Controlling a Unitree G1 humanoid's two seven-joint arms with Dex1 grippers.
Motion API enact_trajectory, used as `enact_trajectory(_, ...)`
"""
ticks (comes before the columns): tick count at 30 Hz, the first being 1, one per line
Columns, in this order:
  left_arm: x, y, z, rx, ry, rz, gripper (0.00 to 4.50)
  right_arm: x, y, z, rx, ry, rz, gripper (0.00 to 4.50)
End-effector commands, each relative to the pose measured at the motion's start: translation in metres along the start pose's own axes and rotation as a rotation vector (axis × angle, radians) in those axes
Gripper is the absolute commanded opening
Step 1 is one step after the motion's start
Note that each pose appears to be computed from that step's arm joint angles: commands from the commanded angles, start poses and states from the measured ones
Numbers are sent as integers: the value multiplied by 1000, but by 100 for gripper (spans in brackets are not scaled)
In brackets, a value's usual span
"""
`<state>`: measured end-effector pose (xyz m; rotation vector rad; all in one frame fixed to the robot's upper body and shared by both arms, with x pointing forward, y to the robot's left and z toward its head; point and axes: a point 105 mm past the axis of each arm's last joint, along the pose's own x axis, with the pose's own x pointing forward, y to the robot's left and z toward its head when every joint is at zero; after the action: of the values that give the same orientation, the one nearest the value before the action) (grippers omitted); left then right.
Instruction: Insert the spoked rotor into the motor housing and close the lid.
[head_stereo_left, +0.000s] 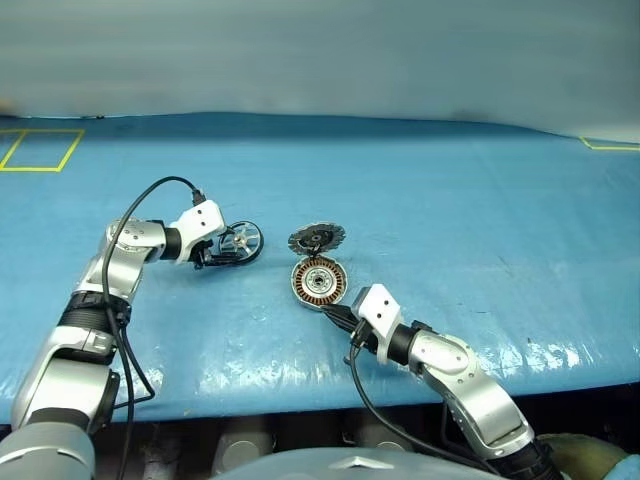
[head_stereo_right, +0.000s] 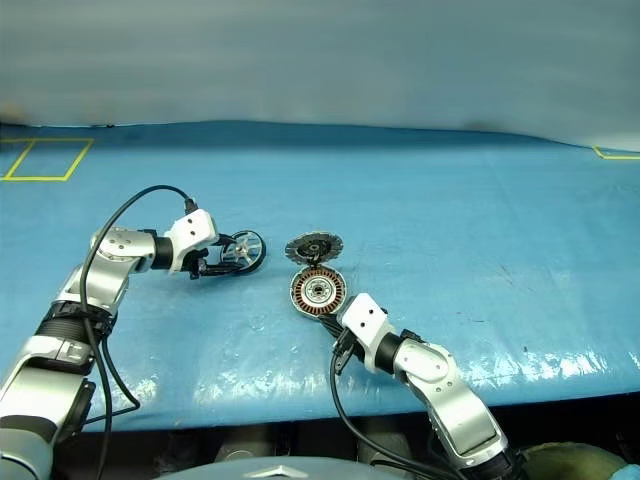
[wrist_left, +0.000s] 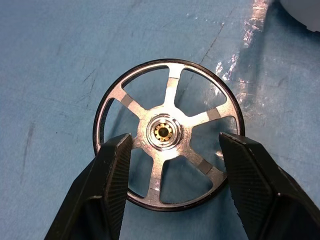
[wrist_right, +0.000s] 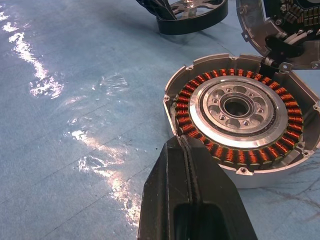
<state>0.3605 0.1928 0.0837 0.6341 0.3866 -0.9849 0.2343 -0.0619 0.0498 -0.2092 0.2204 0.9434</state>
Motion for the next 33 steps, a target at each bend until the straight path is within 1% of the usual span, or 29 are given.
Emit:
enact_trajectory(1, 5, 0, 1, 1, -5, -8, 296, -2, 0, -2, -5, 13, -7, 0)
enact_trajectory(5, 10, -4, 3, -9, -20, -36, 296, -2, 1, -4, -8, 25, -9, 0)
enact_trajectory(11, 10, -3, 4, 47, 7, -56, 296, -2, 0, -4, -9, 28, -20, 0)
enact_trajectory(16, 10, -1, 8, 56, -18, -62, 296, -2, -1, -5, -10, 32, -31, 0)
enact_trajectory(19, 9, -7, 4, 44, -10, -107, 234, -1, -1, -5, -9, 29, -34, 0)
enact_trajectory(22, 12, -1, 4, 56, -8, -49, 141, 0, 0, -4, -7, 27, -34, 0)
enact_trajectory(26, 10, -11, 5, 73, -16, -114, 141, 1, 1, -5, -12, 31, -27, 0)
enact_trajectory(28, 10, -11, 4, 70, -15, -116, 109, 1, 0, -5, -15, 33, -27, 0)
enact_trajectory(29, 9, -12, 3, 76, -9, -117, 85, 1, 0, -5, -15, 33, -28, 0)
enact_trajectory(31, 8, -13, 2, 82, -12, -107, 20, 2, -1, -5, -14, 31, -30, 0)
enact_trajectory(32, 8, -12, 2, 75, -17, -100, 3, 2, -2, -5, -14, 30, -31, 0)
enact_trajectory(33, 7, -12, 2, 75, -22, -100, 3, 2, -2, -5, -13, 29, -32, 0)
